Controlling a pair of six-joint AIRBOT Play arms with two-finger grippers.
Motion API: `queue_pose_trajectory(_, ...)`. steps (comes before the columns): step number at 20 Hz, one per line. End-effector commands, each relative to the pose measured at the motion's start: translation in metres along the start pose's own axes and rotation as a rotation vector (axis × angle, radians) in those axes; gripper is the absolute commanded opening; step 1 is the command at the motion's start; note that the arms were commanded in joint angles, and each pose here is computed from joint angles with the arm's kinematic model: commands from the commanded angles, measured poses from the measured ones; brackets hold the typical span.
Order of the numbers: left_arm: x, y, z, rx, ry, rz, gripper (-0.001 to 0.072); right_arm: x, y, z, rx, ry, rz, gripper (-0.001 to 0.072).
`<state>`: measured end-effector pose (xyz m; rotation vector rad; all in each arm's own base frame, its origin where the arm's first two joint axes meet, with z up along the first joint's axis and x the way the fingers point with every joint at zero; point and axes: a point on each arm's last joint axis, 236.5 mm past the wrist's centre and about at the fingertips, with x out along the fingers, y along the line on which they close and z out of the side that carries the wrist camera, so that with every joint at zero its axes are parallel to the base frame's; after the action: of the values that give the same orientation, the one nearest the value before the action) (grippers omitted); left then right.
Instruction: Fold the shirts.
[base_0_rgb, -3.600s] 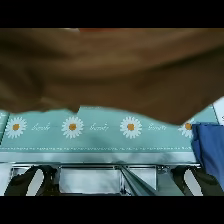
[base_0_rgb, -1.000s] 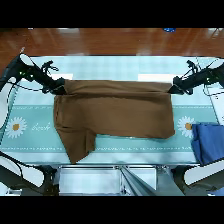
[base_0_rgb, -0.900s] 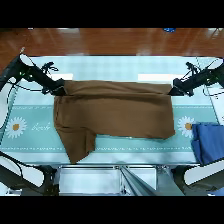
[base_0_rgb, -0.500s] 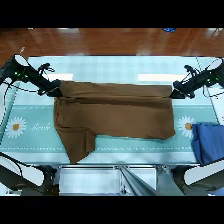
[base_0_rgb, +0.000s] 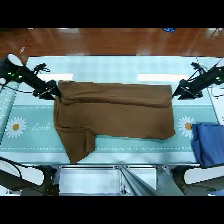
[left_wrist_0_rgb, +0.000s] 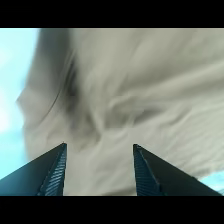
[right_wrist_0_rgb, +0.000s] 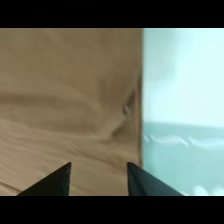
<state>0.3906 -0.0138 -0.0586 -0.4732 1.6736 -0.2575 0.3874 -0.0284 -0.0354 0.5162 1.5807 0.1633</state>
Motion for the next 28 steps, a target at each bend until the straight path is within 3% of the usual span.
queue_pose_trajectory(1,-0.018,0.024,-0.033,-0.036,-0.055,0.001,0.0506,-0.038,-0.009,-0.004,0.004,-0.178,-0.047,0.0408)
queue_pose_trajectory(3,-0.012,0.048,-0.079,-0.065,-0.057,-0.019,0.0506,-0.035,-0.005,-0.027,0.039,-0.23,-0.009,0.0408)
queue_pose_trajectory(5,0.003,0.065,-0.122,-0.204,-0.081,-0.08,0.0506,-0.024,0.02,-0.056,0.002,-0.26,0.088,0.0408)
queue_pose_trajectory(10,0.033,0.072,-0.17,-0.45,-0.154,-0.184,0.0506,-0.005,0.052,-0.105,-0.012,-0.303,0.227,0.0408)
queue_pose_trajectory(15,0.073,0.043,-0.186,-0.411,-0.086,-0.199,0.0506,-0.011,0.059,-0.115,-0.028,-0.334,0.235,0.0408)
queue_pose_trajectory(20,0.098,0.017,-0.168,-0.327,-0.137,-0.176,0.0498,-0.016,0.083,-0.122,-0.02,-0.307,0.341,0.0408)
queue_pose_trajectory(21,0.103,0.012,-0.17,-0.295,-0.119,-0.168,0.0396,-0.017,0.083,-0.122,-0.018,-0.308,0.346,0.0408)
queue_pose_trajectory(22,0.106,0.009,-0.172,-0.273,-0.103,-0.163,0.0019,-0.018,0.08,-0.121,-0.007,-0.314,0.345,0.0408)
queue_pose_trajectory(24,0.106,0.007,-0.173,-0.258,-0.101,-0.164,0.0018,-0.021,0.056,-0.117,0.042,-0.336,0.298,0.0408)
queue_pose_trajectory(28,0.105,0.01,-0.172,-0.258,-0.107,-0.164,0.0018,-0.002,-0.028,-0.153,0.21,-0.207,0.03,0.0407)
